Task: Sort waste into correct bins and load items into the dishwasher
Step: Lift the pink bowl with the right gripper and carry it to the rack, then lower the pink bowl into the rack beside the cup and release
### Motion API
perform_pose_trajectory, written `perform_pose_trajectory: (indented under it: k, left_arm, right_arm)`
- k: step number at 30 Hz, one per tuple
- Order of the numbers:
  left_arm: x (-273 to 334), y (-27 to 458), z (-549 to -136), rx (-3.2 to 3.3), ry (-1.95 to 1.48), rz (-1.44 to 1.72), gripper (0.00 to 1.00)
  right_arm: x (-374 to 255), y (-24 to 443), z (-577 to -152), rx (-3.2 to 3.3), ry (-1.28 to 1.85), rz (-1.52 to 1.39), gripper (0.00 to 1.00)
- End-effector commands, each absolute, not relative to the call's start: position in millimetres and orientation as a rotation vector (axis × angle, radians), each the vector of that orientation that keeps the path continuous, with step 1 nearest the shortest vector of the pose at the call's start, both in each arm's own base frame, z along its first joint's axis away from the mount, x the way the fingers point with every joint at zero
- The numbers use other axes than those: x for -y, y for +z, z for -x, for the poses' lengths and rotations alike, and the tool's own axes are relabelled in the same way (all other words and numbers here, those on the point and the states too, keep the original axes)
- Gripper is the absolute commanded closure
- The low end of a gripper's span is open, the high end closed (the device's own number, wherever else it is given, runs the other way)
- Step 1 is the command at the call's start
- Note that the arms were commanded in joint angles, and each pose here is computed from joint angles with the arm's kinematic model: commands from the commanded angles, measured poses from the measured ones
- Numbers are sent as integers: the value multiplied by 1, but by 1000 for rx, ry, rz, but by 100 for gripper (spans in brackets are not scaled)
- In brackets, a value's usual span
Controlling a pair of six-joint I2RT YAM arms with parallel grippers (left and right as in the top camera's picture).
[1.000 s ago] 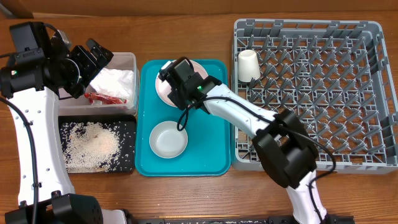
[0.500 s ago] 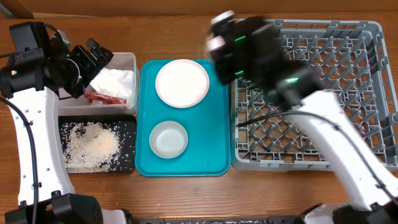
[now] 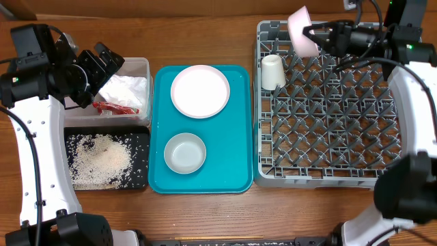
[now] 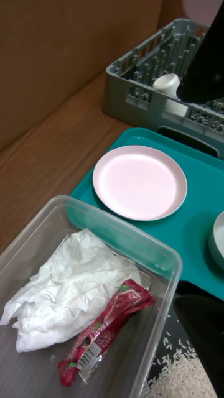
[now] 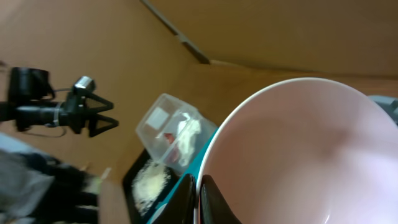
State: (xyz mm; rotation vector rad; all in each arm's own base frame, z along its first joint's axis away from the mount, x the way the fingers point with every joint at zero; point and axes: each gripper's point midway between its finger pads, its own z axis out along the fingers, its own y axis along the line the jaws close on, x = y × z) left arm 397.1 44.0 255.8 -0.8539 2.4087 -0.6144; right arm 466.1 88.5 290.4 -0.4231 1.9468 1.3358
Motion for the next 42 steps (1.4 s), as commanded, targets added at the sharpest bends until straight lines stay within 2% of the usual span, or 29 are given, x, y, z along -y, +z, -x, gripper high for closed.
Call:
perform_pose_trajectory:
  k: [1, 9, 15, 19, 29, 42]
  left_arm:
    - [-45, 268, -397, -2378, -610, 847, 0]
    - [-45, 268, -397, -2378, -610, 847, 0]
    - [-45, 268, -397, -2378, -610, 847, 0]
    - [-45, 268, -397, -2378, -610, 847, 0]
    - [-45, 268, -397, -2378, -610, 847, 0]
    - [-45, 268, -397, -2378, -610, 847, 0]
  right_arm:
    - [-87, 270, -463, -1866, 1584, 450, 96]
    - [-79, 205, -480, -1845, 1765, 394, 96]
    - [-81, 182, -483, -1885, 1808, 336, 96]
    - [-79, 165, -492, -2011, 1785, 189, 96]
    - [-69, 163, -523, -2163, 1835, -272, 96]
    - [-63, 164, -539, -2183, 1881, -598, 96]
